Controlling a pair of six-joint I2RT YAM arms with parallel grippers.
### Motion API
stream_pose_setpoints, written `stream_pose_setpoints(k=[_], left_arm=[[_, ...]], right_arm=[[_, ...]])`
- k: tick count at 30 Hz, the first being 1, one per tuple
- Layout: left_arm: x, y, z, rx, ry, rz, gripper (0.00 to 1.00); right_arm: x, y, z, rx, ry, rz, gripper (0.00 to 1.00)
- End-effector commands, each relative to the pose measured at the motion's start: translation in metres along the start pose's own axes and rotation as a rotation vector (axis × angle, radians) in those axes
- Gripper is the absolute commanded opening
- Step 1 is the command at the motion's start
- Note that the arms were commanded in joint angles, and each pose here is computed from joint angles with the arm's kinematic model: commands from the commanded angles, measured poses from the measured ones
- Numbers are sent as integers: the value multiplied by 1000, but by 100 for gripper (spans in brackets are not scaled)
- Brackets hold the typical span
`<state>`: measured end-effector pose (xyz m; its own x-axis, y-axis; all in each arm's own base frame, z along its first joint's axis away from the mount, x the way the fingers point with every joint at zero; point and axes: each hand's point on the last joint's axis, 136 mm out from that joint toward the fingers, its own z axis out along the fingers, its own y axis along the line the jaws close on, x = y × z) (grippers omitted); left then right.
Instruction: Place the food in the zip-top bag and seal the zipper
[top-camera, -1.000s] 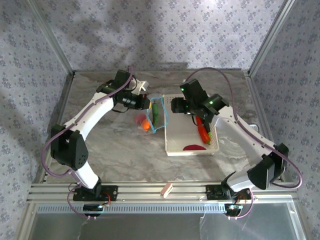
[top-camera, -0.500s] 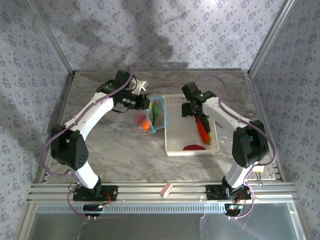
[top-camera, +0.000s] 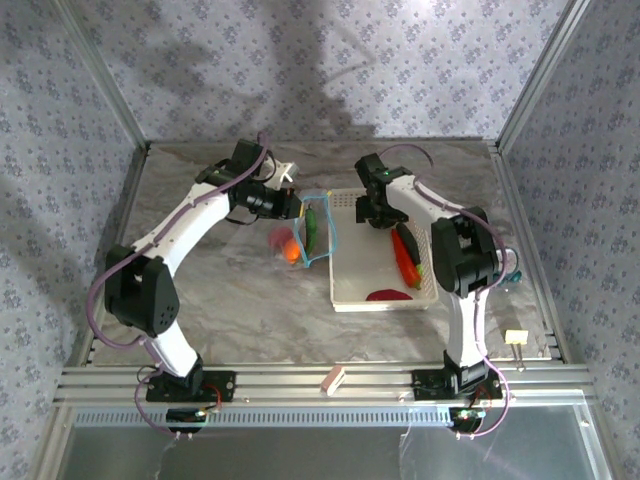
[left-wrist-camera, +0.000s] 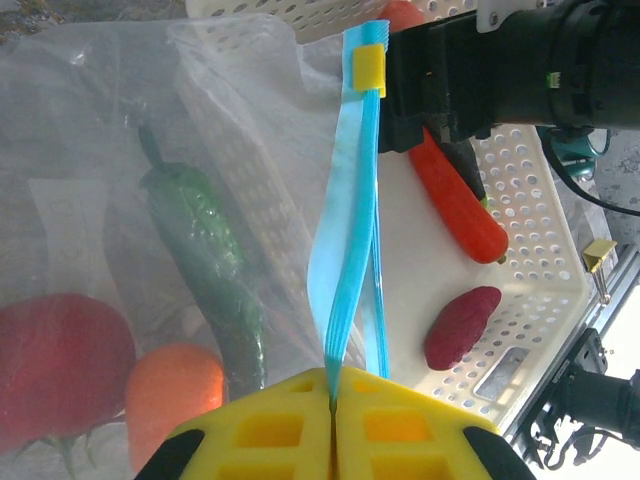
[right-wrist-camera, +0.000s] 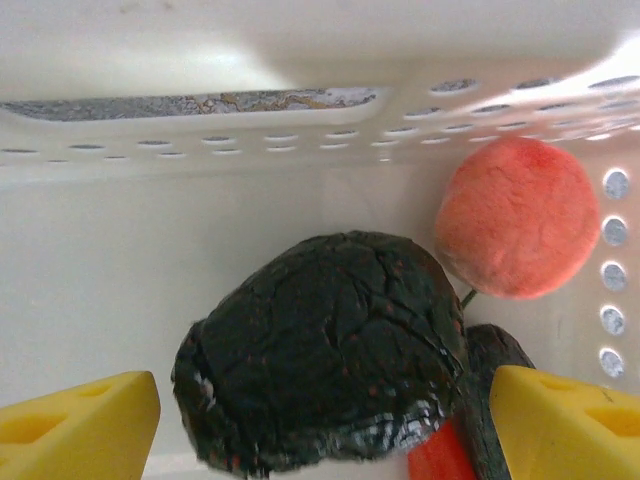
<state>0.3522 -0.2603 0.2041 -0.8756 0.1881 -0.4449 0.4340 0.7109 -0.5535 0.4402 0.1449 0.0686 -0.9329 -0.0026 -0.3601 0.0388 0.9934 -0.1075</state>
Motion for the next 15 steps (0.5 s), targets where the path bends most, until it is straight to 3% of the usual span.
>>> stream_pose_setpoints(k=[1,15], left_arm=[[-16,-2,-5,9,-36,29,9],[-21,2,-1,8,-26,22,9]], right_arm=[[-1,-4,6,25,30,-21,88],[-4,-3,26,14,55,-15,83]])
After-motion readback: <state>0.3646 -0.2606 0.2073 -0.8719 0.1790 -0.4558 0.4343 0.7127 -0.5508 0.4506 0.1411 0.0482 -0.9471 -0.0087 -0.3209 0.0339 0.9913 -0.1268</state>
